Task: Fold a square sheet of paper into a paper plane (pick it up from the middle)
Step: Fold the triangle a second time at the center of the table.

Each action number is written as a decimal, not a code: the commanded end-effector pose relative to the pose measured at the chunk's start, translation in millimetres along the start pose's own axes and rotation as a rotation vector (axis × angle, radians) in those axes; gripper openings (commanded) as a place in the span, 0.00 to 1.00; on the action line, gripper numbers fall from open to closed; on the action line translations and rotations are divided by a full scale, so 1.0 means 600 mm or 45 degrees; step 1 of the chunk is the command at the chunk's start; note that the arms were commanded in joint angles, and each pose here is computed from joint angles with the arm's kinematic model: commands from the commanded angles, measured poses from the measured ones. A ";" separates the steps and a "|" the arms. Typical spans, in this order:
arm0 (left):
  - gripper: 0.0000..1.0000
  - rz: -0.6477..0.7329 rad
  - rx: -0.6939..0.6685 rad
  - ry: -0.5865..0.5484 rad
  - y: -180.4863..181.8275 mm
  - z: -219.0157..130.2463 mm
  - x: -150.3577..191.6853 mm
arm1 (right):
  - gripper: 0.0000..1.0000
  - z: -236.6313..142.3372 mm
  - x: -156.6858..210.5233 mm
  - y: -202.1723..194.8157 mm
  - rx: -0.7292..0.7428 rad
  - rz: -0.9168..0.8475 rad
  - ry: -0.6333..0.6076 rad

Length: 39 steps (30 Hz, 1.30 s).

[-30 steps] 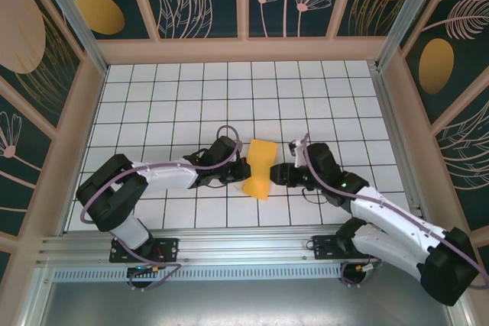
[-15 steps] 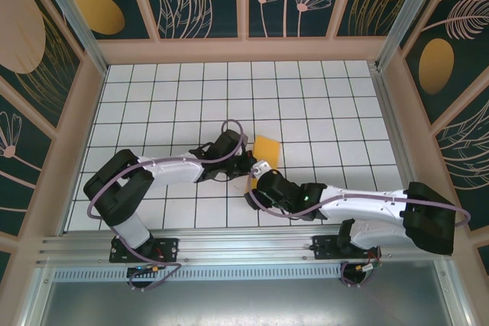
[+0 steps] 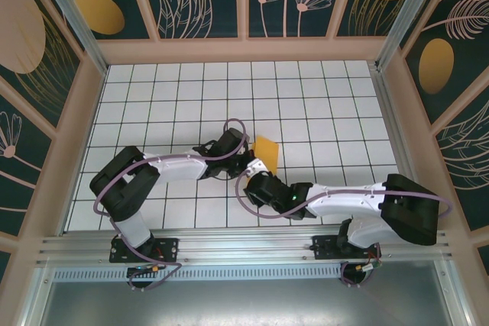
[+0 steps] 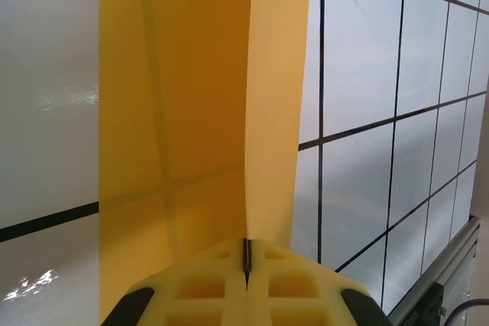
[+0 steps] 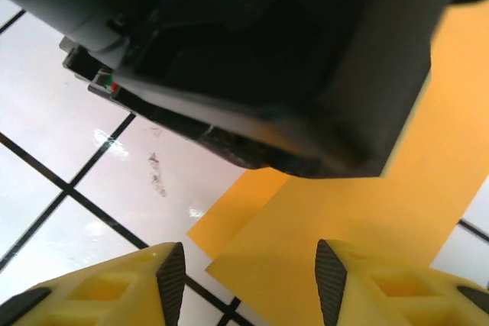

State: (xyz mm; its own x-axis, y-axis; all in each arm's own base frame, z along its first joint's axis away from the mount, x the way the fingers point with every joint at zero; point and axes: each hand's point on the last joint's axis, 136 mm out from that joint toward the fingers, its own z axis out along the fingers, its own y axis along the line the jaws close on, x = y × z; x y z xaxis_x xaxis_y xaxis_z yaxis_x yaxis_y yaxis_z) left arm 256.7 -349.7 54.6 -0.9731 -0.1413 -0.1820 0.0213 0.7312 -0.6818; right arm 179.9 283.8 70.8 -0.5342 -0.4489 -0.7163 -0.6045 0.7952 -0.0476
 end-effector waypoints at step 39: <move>0.76 -0.089 -0.183 -0.621 0.068 -0.226 -0.076 | 0.00 0.024 -0.068 0.015 -0.108 0.326 -0.003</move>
State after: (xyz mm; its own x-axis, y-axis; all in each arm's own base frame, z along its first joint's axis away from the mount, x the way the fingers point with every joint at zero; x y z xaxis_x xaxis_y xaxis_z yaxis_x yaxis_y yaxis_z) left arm 273.6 -249.8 144.3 -0.7863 -0.4241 -0.4493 -0.0335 0.7554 -0.6544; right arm 200.5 293.8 76.9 -0.6600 -0.2907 -0.6927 -0.4998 0.8583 0.1160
